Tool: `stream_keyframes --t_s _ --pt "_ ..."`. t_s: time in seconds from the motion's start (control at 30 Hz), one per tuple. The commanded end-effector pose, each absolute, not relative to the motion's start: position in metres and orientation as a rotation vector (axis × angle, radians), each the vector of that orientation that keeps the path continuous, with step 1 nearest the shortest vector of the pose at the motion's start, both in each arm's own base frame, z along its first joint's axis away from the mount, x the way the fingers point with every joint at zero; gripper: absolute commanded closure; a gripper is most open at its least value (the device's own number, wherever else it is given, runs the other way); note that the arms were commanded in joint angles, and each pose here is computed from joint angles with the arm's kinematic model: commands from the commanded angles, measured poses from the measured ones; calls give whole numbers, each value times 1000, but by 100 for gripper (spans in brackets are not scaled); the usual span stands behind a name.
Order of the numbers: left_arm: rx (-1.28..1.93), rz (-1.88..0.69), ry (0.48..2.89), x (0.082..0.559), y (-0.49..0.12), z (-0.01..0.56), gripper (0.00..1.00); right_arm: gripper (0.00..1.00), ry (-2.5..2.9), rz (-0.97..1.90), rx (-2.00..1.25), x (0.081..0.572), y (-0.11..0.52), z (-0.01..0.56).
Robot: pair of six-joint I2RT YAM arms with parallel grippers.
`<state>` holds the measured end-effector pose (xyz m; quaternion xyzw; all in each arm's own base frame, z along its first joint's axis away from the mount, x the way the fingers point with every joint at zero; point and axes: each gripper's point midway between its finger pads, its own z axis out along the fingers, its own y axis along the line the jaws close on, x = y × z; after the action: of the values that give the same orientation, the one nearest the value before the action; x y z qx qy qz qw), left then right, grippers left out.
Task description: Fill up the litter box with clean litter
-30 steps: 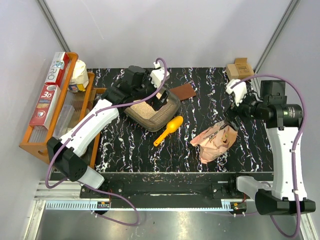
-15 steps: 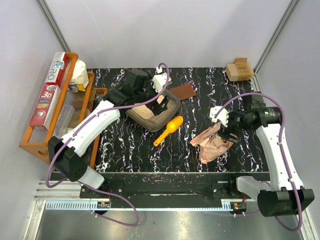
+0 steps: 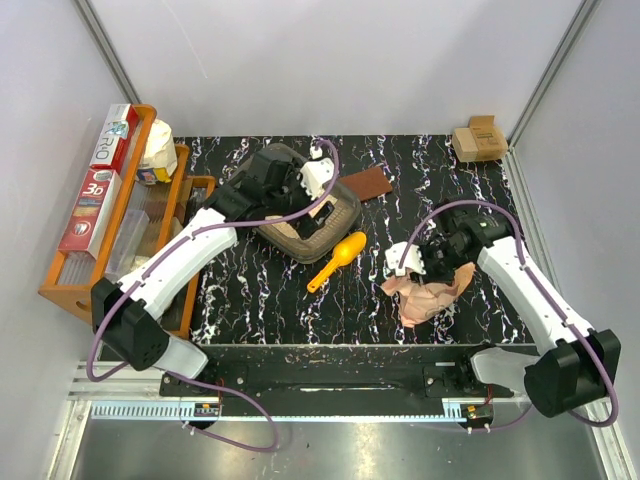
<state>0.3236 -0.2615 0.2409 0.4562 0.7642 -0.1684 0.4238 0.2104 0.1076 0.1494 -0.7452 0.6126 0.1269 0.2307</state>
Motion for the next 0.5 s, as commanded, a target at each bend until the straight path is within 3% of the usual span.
stream_keyframes --t_s 0.0,0.03,0.07,0.23,0.47 --pt "1062 -254 1864 338 -241 258 1 81 1624 344 -2073 216 128 149" --pt "1043 -212 1882 342 -235 252 1 93 1635 372 -2047 216 134 151" --pt "1023 -176 1883 347 -230 251 1 100 1605 377 -2034 220 144 160" --pt "964 -143 1907 357 -214 253 1 100 1596 513 -1845 241 196 201" --pt "960 -174 1917 351 -212 250 1 100 1539 614 -1827 250 243 220"
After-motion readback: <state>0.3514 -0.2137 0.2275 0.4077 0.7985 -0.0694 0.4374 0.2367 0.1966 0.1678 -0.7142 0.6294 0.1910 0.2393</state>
